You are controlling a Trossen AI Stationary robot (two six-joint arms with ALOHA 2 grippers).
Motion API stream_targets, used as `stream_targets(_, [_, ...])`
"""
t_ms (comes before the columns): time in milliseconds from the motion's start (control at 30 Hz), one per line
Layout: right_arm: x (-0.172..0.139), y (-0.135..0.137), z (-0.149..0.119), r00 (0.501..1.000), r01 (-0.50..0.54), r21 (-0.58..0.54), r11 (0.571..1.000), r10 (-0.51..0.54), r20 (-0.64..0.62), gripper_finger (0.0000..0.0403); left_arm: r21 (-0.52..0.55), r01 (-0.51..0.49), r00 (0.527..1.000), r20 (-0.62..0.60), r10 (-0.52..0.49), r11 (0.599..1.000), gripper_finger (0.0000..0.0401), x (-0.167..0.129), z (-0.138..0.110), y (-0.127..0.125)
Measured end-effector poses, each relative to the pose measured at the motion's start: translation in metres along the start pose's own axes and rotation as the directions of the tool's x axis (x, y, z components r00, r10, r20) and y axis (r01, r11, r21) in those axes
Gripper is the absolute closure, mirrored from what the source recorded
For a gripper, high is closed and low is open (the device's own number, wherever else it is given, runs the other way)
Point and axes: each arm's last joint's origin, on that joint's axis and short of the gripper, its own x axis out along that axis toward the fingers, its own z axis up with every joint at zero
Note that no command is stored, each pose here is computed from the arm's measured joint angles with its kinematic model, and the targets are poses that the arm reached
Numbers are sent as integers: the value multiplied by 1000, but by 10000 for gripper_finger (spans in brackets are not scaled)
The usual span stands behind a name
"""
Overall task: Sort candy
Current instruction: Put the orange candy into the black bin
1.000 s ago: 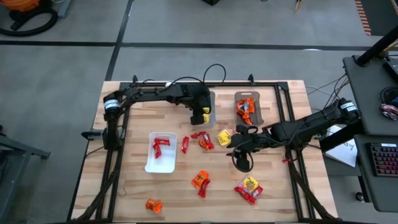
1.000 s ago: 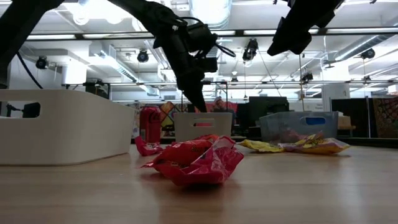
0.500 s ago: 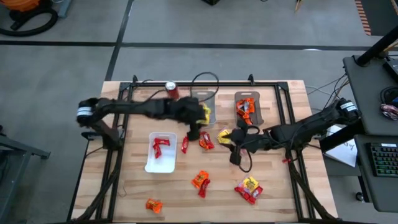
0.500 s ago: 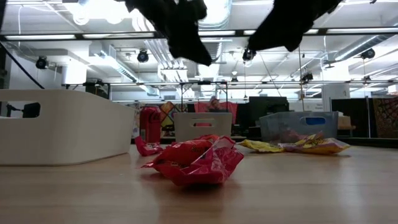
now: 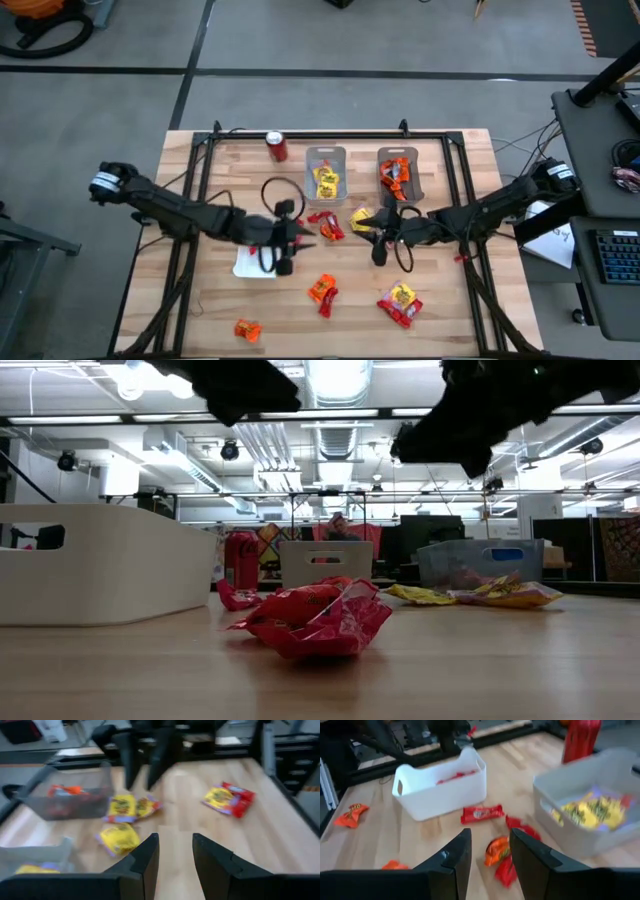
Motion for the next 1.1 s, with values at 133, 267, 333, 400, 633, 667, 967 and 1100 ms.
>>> stream_targets(133, [0,-3,-8,1000,-6,58,998,7,-18,275,-8,45,998,47,-44,999,298,1,-13,-13])
stream_targets(267, [0,-2,-6,1000,-12,81,997,12,-5,278,-21,53,997,59,-52,998,298,4,-18,-16])
stream_targets(333, [0,-1,-2,1000,-17,85,996,16,4,281,-25,53,997,54,-51,998,298,6,-18,-16])
stream_targets(400, [0,1,1,1000,-20,87,996,19,11,284,-24,52,997,51,-51,998,298,8,-18,-17])
stream_targets(633, [1,1,2,1000,5,74,997,-3,-26,294,-9,50,998,29,-49,999,298,14,-20,-19])
stream_targets(667, [1,0,2,999,15,82,997,-12,-32,296,-9,49,998,29,-49,999,298,15,-21,-19])
stream_targets(967, [0,-2,-3,996,54,90,994,-48,-71,309,4,37,999,-5,-36,999,298,12,-23,-18])
stream_targets(1100, [2,-1,-2,998,49,75,996,-45,-53,309,15,34,999,-22,-33,999,298,10,-23,-17])
